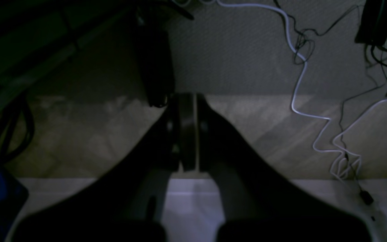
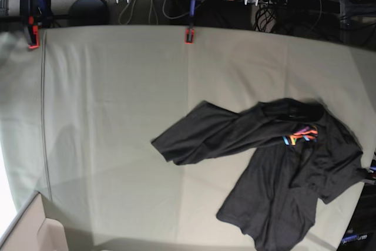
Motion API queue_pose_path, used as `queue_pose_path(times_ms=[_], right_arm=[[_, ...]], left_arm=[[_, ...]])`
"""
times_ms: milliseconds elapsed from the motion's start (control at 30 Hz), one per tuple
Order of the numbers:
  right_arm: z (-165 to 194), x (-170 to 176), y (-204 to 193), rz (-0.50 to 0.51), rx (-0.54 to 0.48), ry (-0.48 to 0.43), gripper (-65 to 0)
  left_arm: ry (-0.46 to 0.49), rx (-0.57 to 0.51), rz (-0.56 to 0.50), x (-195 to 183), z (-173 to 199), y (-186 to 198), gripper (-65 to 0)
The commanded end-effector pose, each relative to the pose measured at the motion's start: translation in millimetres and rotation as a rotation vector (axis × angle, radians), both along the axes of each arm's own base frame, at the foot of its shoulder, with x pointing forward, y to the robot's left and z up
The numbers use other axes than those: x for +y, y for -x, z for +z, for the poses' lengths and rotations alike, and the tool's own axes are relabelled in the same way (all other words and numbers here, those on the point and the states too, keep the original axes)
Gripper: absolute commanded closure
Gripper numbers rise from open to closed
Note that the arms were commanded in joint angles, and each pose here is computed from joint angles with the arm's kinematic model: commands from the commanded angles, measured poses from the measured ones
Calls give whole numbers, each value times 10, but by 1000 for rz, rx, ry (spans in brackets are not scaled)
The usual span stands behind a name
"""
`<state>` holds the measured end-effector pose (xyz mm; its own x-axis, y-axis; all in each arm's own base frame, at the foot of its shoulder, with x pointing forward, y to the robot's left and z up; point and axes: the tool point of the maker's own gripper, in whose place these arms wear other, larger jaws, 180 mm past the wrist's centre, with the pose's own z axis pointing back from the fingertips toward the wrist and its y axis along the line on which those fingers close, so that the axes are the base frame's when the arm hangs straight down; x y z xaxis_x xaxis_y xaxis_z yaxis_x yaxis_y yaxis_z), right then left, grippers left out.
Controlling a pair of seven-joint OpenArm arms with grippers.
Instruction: Layout the t-shirt on the table in an organized manner, then fold the t-shirt properly
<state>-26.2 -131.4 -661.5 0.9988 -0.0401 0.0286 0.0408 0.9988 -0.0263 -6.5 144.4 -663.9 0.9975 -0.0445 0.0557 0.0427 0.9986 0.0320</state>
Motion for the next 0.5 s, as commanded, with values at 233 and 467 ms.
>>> queue_pose_path(times_ms=[233,467], right_arm=[[30,8,60,-2,-18,-12,0],[69,-4,88,-1,-44,-9,0]], left_arm=[[-4,3,0,26,2,30,-1],[-4,7,-6,24,2,50,-1]])
